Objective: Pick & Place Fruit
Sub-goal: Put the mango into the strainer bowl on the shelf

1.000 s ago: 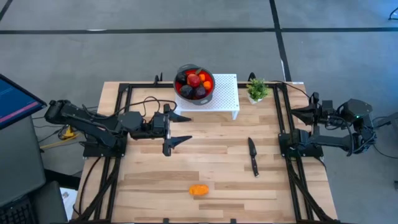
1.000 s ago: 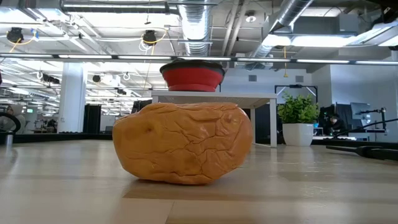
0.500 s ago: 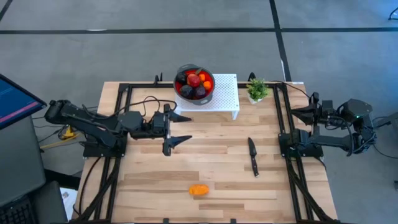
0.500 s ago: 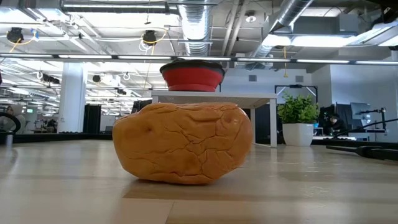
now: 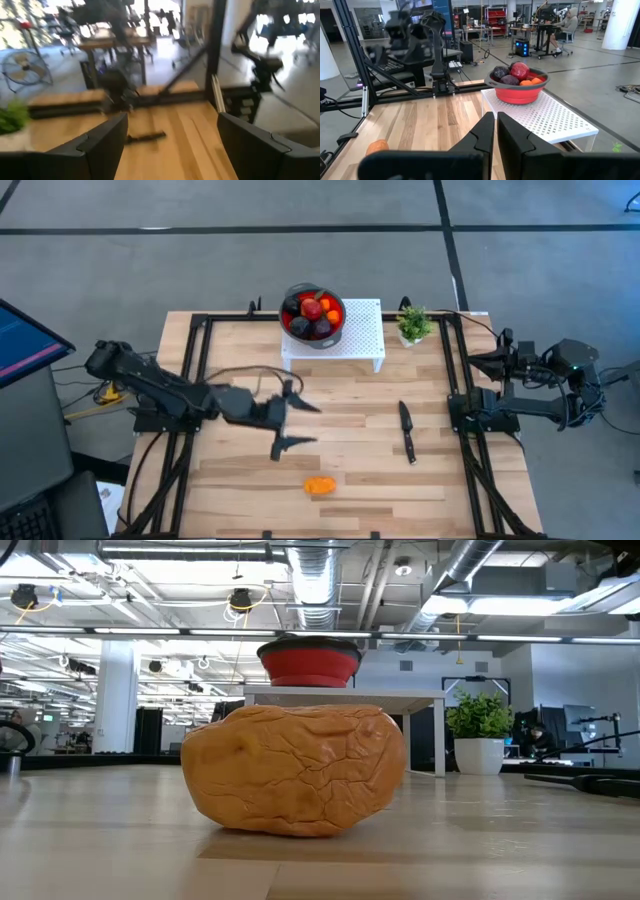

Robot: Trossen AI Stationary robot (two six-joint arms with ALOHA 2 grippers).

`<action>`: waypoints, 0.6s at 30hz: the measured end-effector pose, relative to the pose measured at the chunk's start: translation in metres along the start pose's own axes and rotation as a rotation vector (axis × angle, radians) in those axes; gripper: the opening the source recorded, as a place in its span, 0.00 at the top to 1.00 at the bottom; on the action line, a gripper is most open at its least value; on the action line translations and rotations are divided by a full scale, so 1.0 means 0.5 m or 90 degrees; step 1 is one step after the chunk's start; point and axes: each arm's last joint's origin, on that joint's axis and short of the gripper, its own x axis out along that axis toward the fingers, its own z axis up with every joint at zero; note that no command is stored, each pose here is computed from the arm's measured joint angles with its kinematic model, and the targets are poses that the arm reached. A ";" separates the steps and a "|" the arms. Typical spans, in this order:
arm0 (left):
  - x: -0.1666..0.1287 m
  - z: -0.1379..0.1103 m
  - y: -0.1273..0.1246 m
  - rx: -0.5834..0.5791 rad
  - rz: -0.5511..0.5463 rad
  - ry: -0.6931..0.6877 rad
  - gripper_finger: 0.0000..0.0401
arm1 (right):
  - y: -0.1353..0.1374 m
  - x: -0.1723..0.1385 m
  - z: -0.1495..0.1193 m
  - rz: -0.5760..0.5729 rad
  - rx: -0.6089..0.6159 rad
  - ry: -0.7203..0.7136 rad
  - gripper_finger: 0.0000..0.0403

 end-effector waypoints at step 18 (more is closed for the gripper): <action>0.089 -0.145 -0.130 -0.062 -0.047 0.086 0.25 | 0.000 0.000 0.000 0.000 0.000 0.000 0.96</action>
